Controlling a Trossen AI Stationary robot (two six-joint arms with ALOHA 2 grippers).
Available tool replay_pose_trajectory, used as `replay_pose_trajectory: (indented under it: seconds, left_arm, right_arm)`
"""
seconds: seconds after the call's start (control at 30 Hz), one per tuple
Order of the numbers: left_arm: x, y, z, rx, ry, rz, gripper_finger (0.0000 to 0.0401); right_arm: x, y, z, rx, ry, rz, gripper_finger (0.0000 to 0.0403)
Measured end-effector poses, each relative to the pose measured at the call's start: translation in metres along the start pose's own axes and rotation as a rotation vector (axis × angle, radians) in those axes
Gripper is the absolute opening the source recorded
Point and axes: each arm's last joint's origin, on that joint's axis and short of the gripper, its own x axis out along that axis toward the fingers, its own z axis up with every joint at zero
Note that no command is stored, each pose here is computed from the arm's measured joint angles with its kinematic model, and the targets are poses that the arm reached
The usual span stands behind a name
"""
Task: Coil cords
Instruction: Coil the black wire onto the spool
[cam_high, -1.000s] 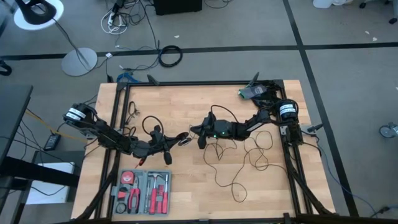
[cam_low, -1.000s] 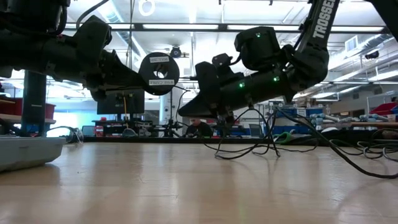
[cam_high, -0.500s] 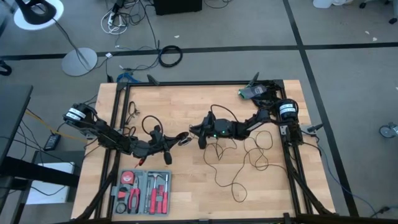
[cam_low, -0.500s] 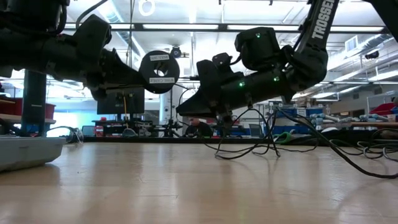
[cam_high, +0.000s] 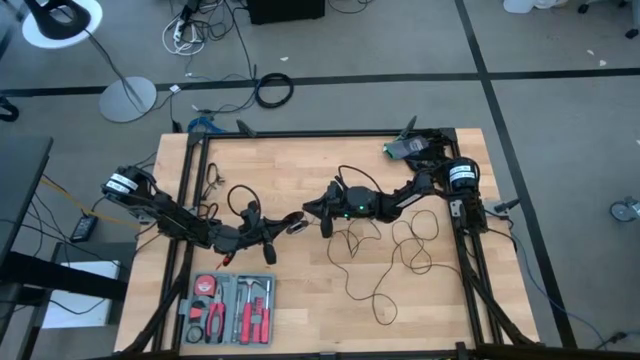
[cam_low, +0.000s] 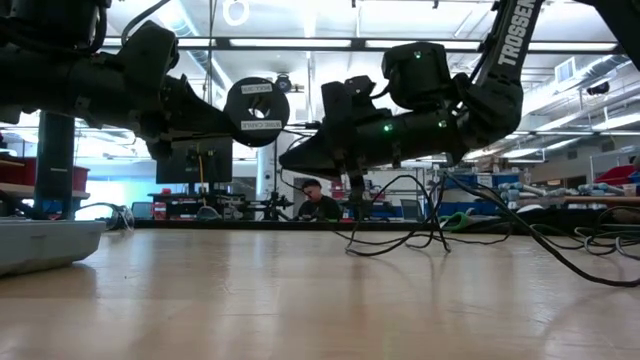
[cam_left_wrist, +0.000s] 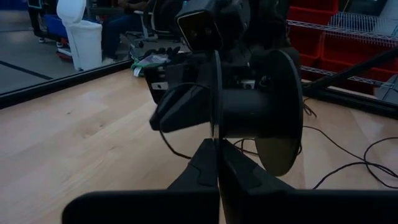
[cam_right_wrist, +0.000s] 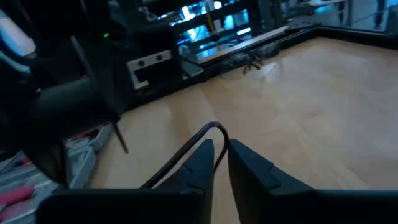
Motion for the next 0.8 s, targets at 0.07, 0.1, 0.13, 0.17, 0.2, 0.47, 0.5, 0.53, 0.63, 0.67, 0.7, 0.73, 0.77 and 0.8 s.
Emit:
replay_pose_trajectory:
  seconds: [0.07,0.1,0.13,0.17,0.2,0.47,0.5,0.53,0.63,0.67,0.7,0.73,0.77,0.8]
  left_arm:
    - [0.0,0.0,0.0,0.001,0.0,0.0,0.0]
    - [0.0,0.0,0.0,0.001,0.0,0.0,0.0]
    - [0.0,0.0,0.0,0.001,0.001,0.0,0.0]
    - [0.0,0.0,0.0,0.002,0.001,0.0,0.0]
    - [0.0,0.0,0.0,0.008,0.001,0.001,0.0]
    - [0.0,0.001,-0.003,0.041,0.026,0.008,0.0]
    - [0.0,0.001,-0.003,0.04,0.027,0.008,0.0]
    - [0.0,0.001,-0.003,0.04,0.027,0.008,0.0]
    - [0.0,0.001,-0.003,0.039,0.027,0.008,0.0]
    - [0.0,0.001,-0.003,0.039,0.027,0.008,0.0]
    - [0.0,0.001,-0.003,0.039,0.027,0.008,0.0]
    - [0.0,0.001,-0.003,0.038,0.027,0.008,0.0]
    - [0.0,0.001,-0.003,0.037,0.027,0.008,0.0]
    - [0.0,0.001,-0.003,0.037,0.027,0.008,0.0]
  right_arm:
    - [0.0,-0.001,0.0,-0.001,0.0,0.003,0.0019]
    - [0.0,-0.001,0.0,-0.002,0.001,0.002,0.001]
    - [0.0,-0.001,0.0,-0.005,0.002,0.001,0.0006]
    - [0.0,-0.002,0.0,-0.004,0.001,0.0,0.0007]
    - [0.0,-0.001,0.0,-0.004,0.001,0.001,0.0007]
    - [0.0,-0.001,0.001,-0.005,-0.003,0.003,0.0001]
    - [0.0,-0.001,0.002,-0.005,-0.002,0.002,0.0001]
    - [-0.001,0.0,0.003,-0.006,-0.006,-0.001,0.0001]
    - [-0.003,0.002,0.012,-0.033,-0.009,-0.023,0.0001]
    - [-0.005,0.003,0.016,-0.046,-0.005,-0.032,0.0001]
    - [-0.006,0.004,0.019,-0.06,0.011,-0.045,0.0001]
    - [-0.008,0.005,0.023,-0.076,0.023,-0.063,0.0001]
    - [-0.011,0.005,0.027,-0.094,0.04,-0.086,0.0001]
    - [-0.014,0.006,0.031,-0.11,0.064,-0.111,0.0001]
